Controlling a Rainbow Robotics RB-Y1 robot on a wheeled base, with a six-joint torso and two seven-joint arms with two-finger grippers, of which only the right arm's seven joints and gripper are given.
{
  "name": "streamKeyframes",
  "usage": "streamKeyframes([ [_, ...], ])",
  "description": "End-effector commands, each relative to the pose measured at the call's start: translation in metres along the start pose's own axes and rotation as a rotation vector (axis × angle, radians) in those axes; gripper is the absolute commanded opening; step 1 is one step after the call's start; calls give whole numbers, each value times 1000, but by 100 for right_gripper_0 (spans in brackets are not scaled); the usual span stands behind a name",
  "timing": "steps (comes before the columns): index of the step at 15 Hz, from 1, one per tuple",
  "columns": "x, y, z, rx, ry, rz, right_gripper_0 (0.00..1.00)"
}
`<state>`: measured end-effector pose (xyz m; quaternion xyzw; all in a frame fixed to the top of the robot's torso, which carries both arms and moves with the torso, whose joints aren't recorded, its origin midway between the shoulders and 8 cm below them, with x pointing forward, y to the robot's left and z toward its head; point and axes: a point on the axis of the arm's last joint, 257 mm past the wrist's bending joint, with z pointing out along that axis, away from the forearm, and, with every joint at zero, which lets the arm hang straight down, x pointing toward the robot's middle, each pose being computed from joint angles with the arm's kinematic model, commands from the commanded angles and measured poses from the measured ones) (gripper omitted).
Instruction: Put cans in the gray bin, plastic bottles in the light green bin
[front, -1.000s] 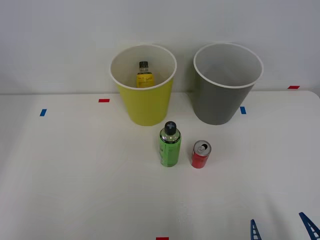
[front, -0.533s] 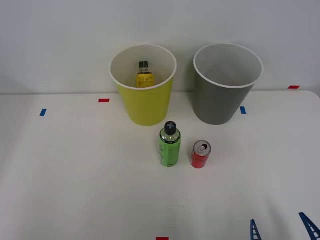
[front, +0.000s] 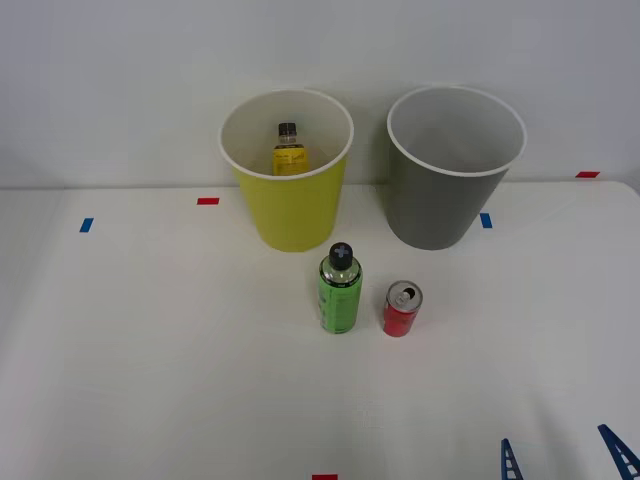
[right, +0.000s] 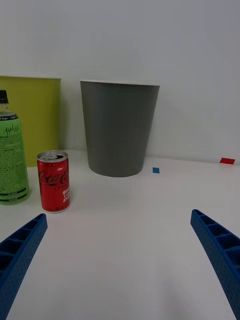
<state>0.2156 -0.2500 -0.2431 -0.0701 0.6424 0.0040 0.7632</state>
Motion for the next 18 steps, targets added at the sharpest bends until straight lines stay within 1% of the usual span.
streamKeyframes([
  [1, 0, 0, 0, 0, 0, 0, 100],
  [18, 0, 0, 0, 0, 0, 0, 100],
])
